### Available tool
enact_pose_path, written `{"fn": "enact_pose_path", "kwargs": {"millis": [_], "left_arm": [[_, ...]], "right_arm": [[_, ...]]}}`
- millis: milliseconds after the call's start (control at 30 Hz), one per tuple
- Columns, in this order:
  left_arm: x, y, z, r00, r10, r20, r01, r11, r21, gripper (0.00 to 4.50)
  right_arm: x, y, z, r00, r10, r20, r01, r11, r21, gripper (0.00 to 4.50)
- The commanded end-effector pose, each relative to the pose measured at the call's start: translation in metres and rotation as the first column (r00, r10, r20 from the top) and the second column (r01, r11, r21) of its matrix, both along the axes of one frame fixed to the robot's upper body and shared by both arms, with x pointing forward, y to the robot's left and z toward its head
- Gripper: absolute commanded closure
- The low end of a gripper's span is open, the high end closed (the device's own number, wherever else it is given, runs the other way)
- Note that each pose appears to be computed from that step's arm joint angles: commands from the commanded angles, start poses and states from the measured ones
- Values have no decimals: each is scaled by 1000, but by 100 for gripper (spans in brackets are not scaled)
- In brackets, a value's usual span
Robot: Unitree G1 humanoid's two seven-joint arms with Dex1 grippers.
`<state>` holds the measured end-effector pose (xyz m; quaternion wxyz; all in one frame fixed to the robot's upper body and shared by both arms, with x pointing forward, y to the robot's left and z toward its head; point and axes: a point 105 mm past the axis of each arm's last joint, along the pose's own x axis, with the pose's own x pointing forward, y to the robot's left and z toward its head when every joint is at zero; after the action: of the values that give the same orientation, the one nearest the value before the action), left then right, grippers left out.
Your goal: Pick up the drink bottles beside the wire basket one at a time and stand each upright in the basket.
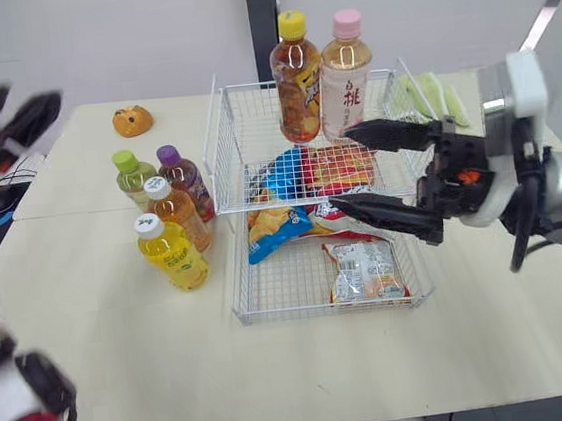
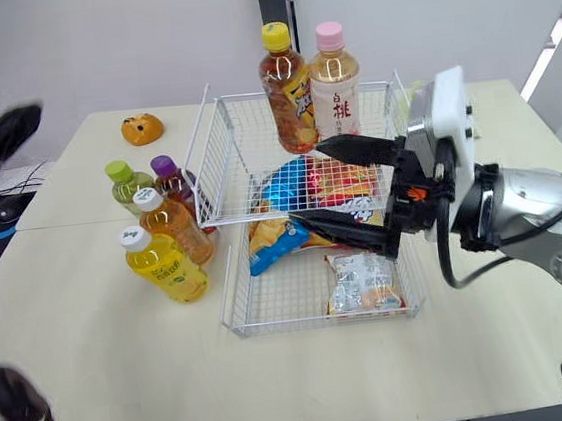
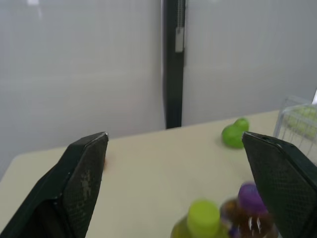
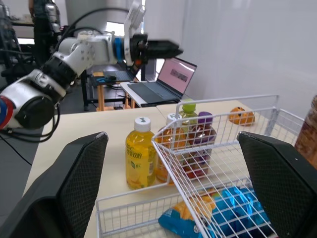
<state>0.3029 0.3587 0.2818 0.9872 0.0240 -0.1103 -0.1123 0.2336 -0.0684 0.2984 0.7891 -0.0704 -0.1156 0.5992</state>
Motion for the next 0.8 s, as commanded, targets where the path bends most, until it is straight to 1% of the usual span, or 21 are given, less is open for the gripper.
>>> {"fn": "enact_pose_path", "kwargs": {"millis": [33, 67, 167, 233, 267, 300, 367, 467, 567, 800], "left_arm": [[-38, 8, -13, 995, 86, 40, -86, 996, -1, 3], [-47, 10, -28, 994, 108, 14, -108, 994, -8, 3], [-67, 7, -59, 987, 153, -39, -154, 987, -35, 3], [-77, 6, -74, 982, 179, -66, -182, 982, -52, 3], [-84, 4, -88, 978, 184, -102, -190, 981, -47, 3], [-89, 2, -96, 975, 184, -125, -191, 980, -50, 3], [-92, 0, -98, 973, 189, -130, -197, 979, -46, 3], [-83, -1, -85, 980, 173, -99, -177, 983, -42, 3], [-66, -9, -77, 989, 125, -85, -127, 991, -29, 3], [1, -50, -59, 997, -22, -72, 24, 999, 28, 3]], "right_arm": [[-3, 4, 8, 997, 55, 52, -55, 998, 3, 0], [-2, 5, 8, 996, 66, 53, -66, 998, 2, 0], [0, 6, 8, 995, 85, 55, -85, 996, -2, 0], [1, 7, 8, 994, 94, 55, -94, 996, -4, 0], [2, 7, 8, 993, 100, 56, -100, 995, -6, 0], [2, 8, 9, 993, 107, 57, -107, 994, -7, 0], [4, 9, 10, 992, 114, 59, -114, 993, -10, 0], [5, 9, 10, 991, 117, 63, -116, 993, -13, 0], [5, 9, 10, 992, 107, 71, -107, 994, -15, 0], [4, 4, 10, 995, 47, 83, -46, 999, -13, 0]]}}
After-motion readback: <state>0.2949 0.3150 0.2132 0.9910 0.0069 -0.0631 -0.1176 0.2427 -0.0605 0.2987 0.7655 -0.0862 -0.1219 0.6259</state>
